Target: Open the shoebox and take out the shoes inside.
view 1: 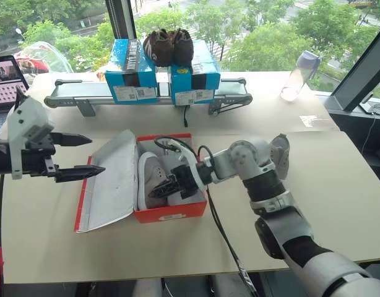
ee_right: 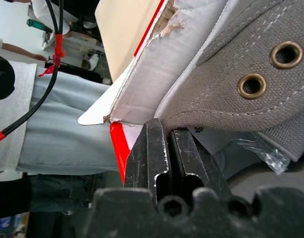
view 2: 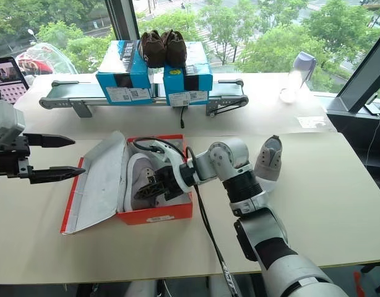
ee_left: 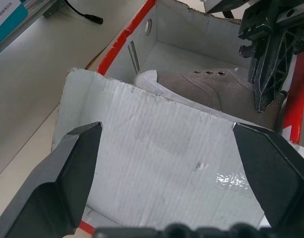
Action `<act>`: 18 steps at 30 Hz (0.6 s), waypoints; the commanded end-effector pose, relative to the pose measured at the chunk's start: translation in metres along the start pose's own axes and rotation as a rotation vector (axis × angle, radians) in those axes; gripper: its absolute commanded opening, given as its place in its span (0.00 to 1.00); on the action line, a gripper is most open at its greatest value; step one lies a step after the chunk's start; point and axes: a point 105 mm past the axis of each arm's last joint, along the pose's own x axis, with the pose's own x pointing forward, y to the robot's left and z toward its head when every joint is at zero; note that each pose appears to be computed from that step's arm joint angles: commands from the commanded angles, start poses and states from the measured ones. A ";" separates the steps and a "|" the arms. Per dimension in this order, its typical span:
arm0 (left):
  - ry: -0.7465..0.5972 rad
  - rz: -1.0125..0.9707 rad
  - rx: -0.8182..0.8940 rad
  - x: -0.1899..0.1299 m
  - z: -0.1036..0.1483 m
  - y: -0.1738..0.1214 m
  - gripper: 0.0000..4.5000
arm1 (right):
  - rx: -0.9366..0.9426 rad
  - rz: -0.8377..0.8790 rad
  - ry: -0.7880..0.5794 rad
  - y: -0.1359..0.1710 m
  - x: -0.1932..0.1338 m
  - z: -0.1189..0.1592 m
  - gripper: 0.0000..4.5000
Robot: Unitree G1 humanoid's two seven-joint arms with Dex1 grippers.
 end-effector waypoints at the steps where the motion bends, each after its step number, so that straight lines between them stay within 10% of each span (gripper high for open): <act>1: -0.023 0.003 0.042 0.000 0.009 0.002 1.00 | -0.167 0.042 -0.096 0.034 -0.020 0.034 0.00; 12: -0.049 -0.027 0.065 0.011 0.014 0.009 1.00 | -0.350 0.050 -0.345 0.082 -0.100 0.091 0.00; 18: -0.066 -0.060 0.079 0.022 0.017 0.012 1.00 | -0.464 -0.323 -0.433 0.052 -0.176 0.100 0.00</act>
